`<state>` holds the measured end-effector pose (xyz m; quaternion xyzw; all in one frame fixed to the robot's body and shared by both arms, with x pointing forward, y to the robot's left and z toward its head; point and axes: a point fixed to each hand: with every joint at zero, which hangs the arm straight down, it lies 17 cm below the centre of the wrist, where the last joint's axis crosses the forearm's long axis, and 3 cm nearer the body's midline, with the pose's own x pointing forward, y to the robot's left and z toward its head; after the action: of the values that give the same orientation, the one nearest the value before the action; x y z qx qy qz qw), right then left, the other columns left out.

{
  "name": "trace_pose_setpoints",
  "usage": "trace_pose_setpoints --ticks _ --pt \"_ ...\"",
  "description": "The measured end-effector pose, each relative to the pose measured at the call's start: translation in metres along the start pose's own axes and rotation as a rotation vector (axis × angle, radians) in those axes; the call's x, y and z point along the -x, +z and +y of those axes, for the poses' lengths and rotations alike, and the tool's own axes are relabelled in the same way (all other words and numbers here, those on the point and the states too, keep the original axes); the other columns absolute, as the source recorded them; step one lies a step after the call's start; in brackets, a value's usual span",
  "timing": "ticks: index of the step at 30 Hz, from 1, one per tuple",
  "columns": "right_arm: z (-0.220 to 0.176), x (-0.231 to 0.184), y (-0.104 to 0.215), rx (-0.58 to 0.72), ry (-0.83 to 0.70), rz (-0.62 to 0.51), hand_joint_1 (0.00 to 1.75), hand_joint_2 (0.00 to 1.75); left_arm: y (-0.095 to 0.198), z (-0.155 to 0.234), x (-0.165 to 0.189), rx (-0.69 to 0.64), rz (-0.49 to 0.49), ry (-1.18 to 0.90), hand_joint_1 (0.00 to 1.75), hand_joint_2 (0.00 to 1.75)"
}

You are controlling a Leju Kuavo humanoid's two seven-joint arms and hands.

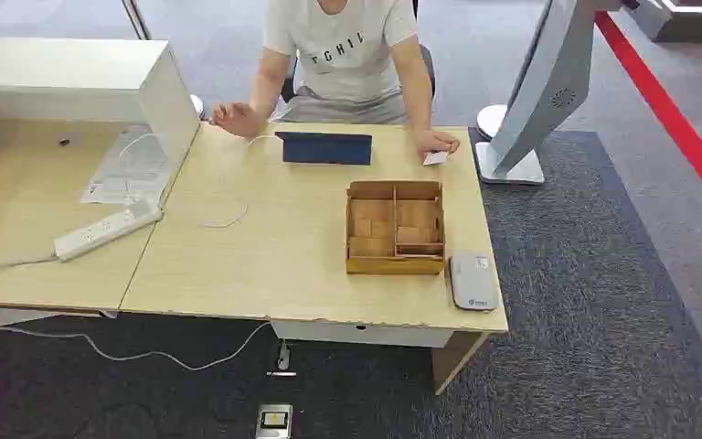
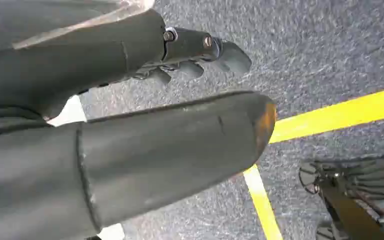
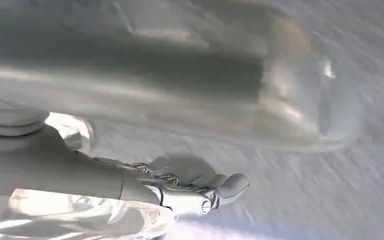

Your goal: Pass the card to the sensor for recognition and then transmit it.

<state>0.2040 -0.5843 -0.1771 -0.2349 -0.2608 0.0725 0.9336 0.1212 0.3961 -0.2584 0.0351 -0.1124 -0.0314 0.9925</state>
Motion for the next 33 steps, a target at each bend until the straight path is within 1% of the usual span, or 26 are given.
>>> trace_pose_setpoints --ticks 1,4,6,9,13,14,16,18,20,25,28,30,33 --pt "-0.024 -0.022 -0.005 0.034 -0.024 -0.040 0.00 1.75 0.000 0.001 0.000 -0.001 0.000 -0.003 0.00 0.00" --pt "-0.089 -0.090 -0.011 0.119 -0.066 -0.147 0.00 1.75 0.001 0.004 -0.003 0.001 -0.006 -0.020 0.00 0.00" --pt "-0.137 -0.136 -0.007 0.182 -0.093 -0.236 0.00 1.75 0.001 0.005 -0.002 0.007 -0.009 -0.035 0.00 0.00" --pt "-0.188 -0.198 0.006 0.251 -0.135 -0.354 0.00 1.75 0.002 0.007 -0.002 0.010 -0.017 -0.050 0.00 0.00" --pt "-0.234 -0.274 0.030 0.326 -0.204 -0.516 0.00 1.75 0.002 0.008 -0.004 0.017 -0.028 -0.070 0.00 0.00" --pt "-0.241 -0.295 0.038 0.339 -0.216 -0.572 0.00 1.75 0.003 0.008 -0.005 0.020 -0.031 -0.076 0.00 0.00" --pt "-0.251 -0.328 0.050 0.358 -0.244 -0.639 0.00 1.75 0.003 0.009 -0.007 0.021 -0.035 -0.084 0.00 0.00" --pt "-0.255 -0.362 0.063 0.367 -0.239 -0.707 0.00 1.75 0.003 0.010 -0.008 0.021 -0.038 -0.092 0.00 0.00" --pt "-0.250 -0.398 0.077 0.364 -0.231 -0.784 0.00 1.75 0.003 0.010 -0.009 0.023 -0.044 -0.103 0.00 0.00" --pt "-0.232 -0.474 0.107 0.365 -0.152 -0.886 0.00 1.75 0.004 0.013 -0.013 0.023 -0.054 -0.110 0.00 0.00" --pt "-0.215 -0.510 0.123 0.393 -0.009 -0.935 0.00 1.75 0.004 0.014 -0.012 0.025 -0.056 -0.115 0.00 0.00" --pt "-0.194 -0.543 0.138 0.438 0.155 -0.970 0.00 1.75 0.005 0.013 -0.014 0.030 -0.071 -0.125 0.00 0.00" --pt "-0.155 -0.589 0.160 0.441 0.294 -1.020 0.00 1.75 0.005 0.013 -0.018 0.032 -0.085 -0.125 0.00 0.00"
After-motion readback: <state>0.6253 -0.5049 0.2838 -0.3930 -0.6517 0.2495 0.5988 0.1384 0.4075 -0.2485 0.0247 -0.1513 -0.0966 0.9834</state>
